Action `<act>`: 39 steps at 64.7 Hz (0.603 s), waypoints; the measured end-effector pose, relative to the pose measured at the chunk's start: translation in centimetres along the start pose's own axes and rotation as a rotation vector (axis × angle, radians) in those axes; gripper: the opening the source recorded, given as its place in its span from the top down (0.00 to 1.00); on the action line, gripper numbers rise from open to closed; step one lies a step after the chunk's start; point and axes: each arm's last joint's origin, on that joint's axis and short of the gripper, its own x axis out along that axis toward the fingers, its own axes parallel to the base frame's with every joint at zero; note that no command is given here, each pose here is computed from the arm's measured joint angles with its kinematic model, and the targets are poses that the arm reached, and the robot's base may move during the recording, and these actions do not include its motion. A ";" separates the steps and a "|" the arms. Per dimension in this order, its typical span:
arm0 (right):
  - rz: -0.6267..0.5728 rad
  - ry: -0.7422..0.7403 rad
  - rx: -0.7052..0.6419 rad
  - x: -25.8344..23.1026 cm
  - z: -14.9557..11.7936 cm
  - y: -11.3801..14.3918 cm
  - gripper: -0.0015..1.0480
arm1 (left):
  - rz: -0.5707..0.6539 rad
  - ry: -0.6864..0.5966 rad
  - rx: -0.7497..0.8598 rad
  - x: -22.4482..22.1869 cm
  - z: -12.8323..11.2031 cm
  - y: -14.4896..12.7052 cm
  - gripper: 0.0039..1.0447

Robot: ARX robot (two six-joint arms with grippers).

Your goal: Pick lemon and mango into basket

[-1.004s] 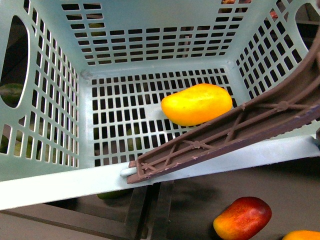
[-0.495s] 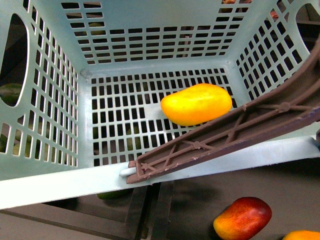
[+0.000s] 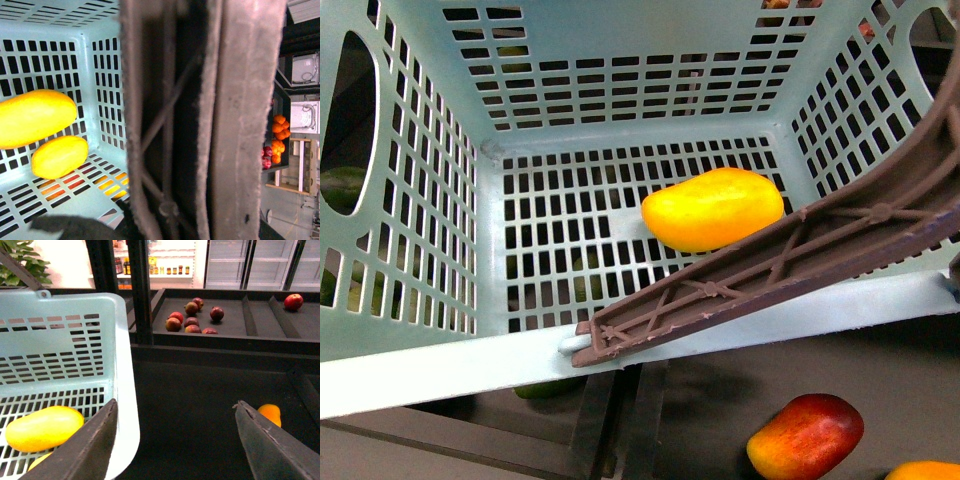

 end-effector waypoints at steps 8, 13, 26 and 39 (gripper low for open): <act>-0.005 0.001 0.000 0.0 0.0 0.0 0.12 | -0.005 0.009 0.007 0.1 -0.3 -0.2 0.87; -0.003 0.002 0.000 0.0 0.0 0.0 0.09 | -0.019 0.028 0.004 0.2 -0.5 -0.4 0.87; -0.001 0.002 0.000 0.0 0.0 0.0 0.08 | -0.008 0.013 0.001 0.1 -0.3 -0.3 0.87; -0.001 -0.002 0.000 0.0 0.0 0.0 0.08 | 0.002 -0.001 -0.004 0.0 -0.1 -0.1 0.87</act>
